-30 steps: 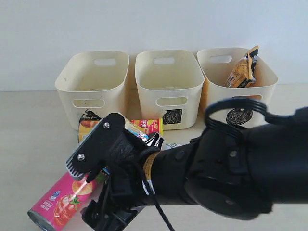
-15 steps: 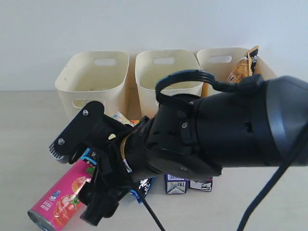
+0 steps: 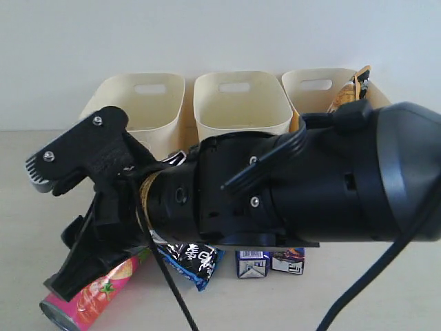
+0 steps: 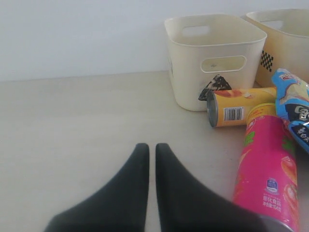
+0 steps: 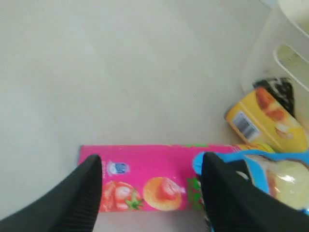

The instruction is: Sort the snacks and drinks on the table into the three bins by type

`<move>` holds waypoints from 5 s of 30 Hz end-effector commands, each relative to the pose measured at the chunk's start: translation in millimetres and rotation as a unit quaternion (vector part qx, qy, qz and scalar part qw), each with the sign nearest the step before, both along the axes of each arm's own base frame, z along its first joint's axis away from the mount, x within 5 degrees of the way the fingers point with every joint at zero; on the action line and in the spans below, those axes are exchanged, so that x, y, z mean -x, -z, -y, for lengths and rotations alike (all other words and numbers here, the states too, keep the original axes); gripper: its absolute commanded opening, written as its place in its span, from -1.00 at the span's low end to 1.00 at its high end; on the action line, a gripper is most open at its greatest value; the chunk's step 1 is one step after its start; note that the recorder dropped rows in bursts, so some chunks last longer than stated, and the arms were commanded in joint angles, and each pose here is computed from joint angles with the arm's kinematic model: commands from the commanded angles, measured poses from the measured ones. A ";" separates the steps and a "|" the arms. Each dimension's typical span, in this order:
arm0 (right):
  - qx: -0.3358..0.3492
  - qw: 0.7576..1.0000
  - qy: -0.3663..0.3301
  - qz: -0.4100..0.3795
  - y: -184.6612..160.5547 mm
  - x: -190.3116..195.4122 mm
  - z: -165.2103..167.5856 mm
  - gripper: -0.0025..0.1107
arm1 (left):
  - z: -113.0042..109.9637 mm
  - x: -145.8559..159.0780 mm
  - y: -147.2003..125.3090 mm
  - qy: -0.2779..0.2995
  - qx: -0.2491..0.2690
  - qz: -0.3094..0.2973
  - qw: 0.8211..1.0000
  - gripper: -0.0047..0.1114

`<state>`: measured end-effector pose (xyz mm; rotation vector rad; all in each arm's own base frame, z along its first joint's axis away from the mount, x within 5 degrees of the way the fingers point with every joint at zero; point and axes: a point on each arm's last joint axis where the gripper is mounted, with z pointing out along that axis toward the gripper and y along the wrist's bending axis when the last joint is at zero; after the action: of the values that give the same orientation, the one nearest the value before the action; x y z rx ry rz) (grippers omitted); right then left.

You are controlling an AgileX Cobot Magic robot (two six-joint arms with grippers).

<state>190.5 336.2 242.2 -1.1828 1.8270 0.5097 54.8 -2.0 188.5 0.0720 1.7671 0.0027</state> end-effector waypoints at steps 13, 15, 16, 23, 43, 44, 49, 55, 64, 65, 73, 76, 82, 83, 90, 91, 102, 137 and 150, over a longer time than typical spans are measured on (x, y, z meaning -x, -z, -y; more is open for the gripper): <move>0.372 0.908 0.166 0.096 23.7 -20.9 69.5 -0.01 | -0.1 0.0 0.5 -0.003 0.008 0.003 1.000 -0.85; 0.414 0.893 0.135 0.116 23.4 -21.1 72.3 -0.01 | -0.1 0.0 0.5 -0.003 0.008 0.003 1.000 -0.85; 0.425 0.889 0.122 0.122 23.4 -21.1 72.4 -0.01 | -0.1 0.0 0.5 -0.003 0.008 0.003 1.000 -0.85; 0.185 0.978 -0.001 0.100 19.5 -8.6 24.8 -0.01 | -0.1 0.1 0.7 -0.003 0.008 0.002 1.000 -0.85; -0.092 0.977 0.132 -0.143 31.9 -41.8 41.8 0.00 | -0.1 0.0 0.5 -0.003 0.008 0.003 1.000 -0.85; -0.052 0.979 0.145 -0.134 36.7 -43.0 46.8 0.00 | -0.1 0.0 0.4 -0.003 0.008 0.004 1.000 -0.85; 0.034 0.971 0.192 -0.137 45.5 -44.4 62.0 0.00 | -0.1 0.0 0.4 -0.003 0.008 0.004 1.000 -0.85; 0.072 0.970 0.204 -0.107 11.4 -40.6 66.4 0.00 | -0.1 0.0 0.4 -0.003 0.008 0.004 1.000 -0.85; 0.230 0.945 0.179 -0.150 -33.3 -43.7 64.4 0.00 | -0.1 0.0 0.4 -0.003 0.008 0.004 1.000 -0.85; 0.216 0.948 0.172 -0.156 -40.3 -44.3 59.7 0.00 | -0.1 0.0 0.4 -0.003 0.008 0.004 1.000 -0.85; 0.155 0.957 0.131 -0.208 -64.1 -58.6 17.3 0.35 | -0.1 0.1 0.7 -0.003 0.008 0.002 1.000 -0.85; 0.186 0.945 0.138 -0.232 -56.9 -69.4 3.1 0.42 | -0.1 0.1 0.7 -0.003 0.008 0.002 1.000 -0.85; 0.209 0.921 0.199 -0.262 -34.0 -97.0 -24.7 0.42 | -0.1 0.1 0.7 -0.003 0.008 0.002 1.000 -0.85; 0.208 0.921 0.212 -0.254 -31.3 -102.6 -27.8 0.42 | -0.1 0.1 0.7 -0.003 0.008 0.002 1.000 -0.85; 0.213 0.918 0.218 -0.252 -9.2 -114.6 -42.5 0.42 | -0.1 0.1 0.7 -0.003 0.008 0.002 1.000 -0.85; 0.225 0.922 0.202 -0.243 -7.1 -115.0 -43.0 0.42 | -0.1 0.1 0.7 -0.003 0.008 0.002 1.000 -0.85; 0.300 0.944 0.066 -0.121 -22.3 -89.9 -57.1 0.43 | -0.1 0.1 0.7 -0.003 0.008 0.002 1.000 -0.85; 0.365 0.897 0.232 -0.089 58.0 -63.5 -49.7 0.43 | -0.1 0.1 1.0 -0.003 0.008 0.001 1.000 -0.85; 0.417 0.863 0.281 -0.041 99.4 -74.5 -46.9 0.43 | -0.1 0.1 1.0 -0.003 0.008 0.001 1.000 -0.85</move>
<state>262.3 384.8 145.6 -1.0863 2.4613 -0.5781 54.8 -2.0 188.5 0.0720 1.7671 0.0027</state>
